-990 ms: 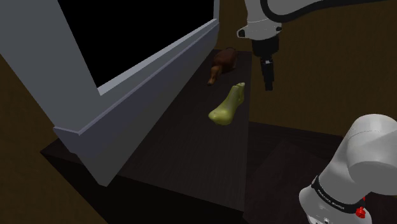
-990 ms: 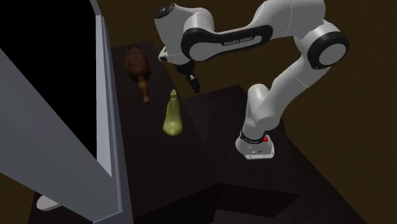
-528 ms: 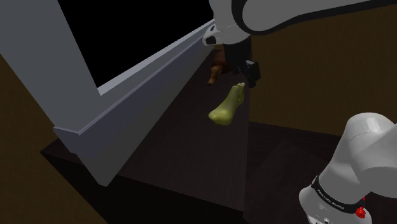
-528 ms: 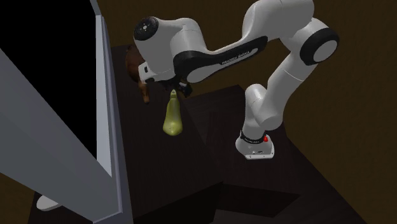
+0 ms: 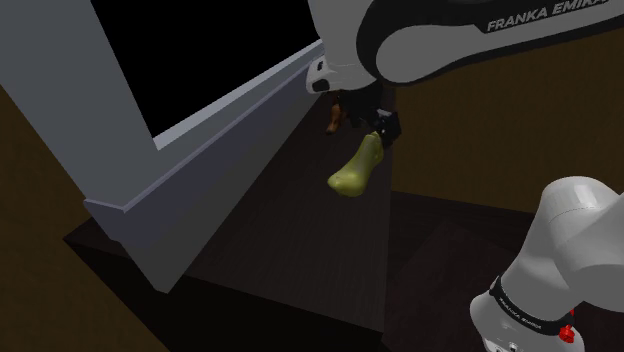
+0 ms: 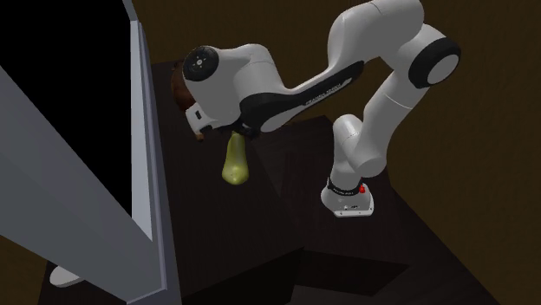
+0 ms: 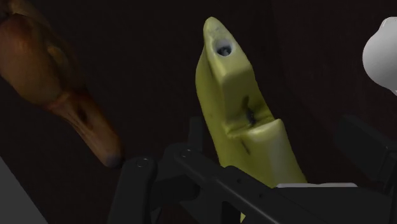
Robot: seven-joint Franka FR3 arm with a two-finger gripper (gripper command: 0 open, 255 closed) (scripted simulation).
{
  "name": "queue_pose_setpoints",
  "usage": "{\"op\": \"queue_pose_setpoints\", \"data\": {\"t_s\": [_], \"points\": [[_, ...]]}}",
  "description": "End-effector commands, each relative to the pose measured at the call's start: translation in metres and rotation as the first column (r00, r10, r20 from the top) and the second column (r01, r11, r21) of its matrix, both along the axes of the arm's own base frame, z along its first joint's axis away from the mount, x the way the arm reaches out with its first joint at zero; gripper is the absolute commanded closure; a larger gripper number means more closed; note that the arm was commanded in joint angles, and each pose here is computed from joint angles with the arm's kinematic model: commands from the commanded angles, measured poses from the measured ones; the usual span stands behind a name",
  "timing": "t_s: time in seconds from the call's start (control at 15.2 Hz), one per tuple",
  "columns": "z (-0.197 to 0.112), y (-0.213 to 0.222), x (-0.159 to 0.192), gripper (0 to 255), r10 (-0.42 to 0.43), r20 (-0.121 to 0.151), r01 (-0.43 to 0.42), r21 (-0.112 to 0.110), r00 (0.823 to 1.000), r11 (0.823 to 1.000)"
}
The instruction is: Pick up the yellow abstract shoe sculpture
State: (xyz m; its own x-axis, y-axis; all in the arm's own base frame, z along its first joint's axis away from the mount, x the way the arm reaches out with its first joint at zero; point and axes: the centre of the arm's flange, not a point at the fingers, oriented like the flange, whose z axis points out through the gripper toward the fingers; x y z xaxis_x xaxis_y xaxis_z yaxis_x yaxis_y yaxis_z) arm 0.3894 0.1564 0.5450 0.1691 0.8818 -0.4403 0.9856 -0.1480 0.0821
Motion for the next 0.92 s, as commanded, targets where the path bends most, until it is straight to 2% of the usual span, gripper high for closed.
{"op": "queue_pose_setpoints", "data": {"t_s": [0.0,0.13,0.2,0.86], "points": [[-0.0136,-0.0002,-0.0002,0,0.001,0.000,-0.001,0.000,1.000,1.000],[-0.0136,-0.0002,-0.0002,0,0.001,0.000,-0.001,0.000,1.000,1.000],[-0.0135,-0.0002,-0.0005,255,0.001,0.000,-0.001,0.000,1.000,1.000],[-0.0083,-0.0002,-0.0003,255,0.001,0.000,-0.001,0.000,1.000,1.000]]}}
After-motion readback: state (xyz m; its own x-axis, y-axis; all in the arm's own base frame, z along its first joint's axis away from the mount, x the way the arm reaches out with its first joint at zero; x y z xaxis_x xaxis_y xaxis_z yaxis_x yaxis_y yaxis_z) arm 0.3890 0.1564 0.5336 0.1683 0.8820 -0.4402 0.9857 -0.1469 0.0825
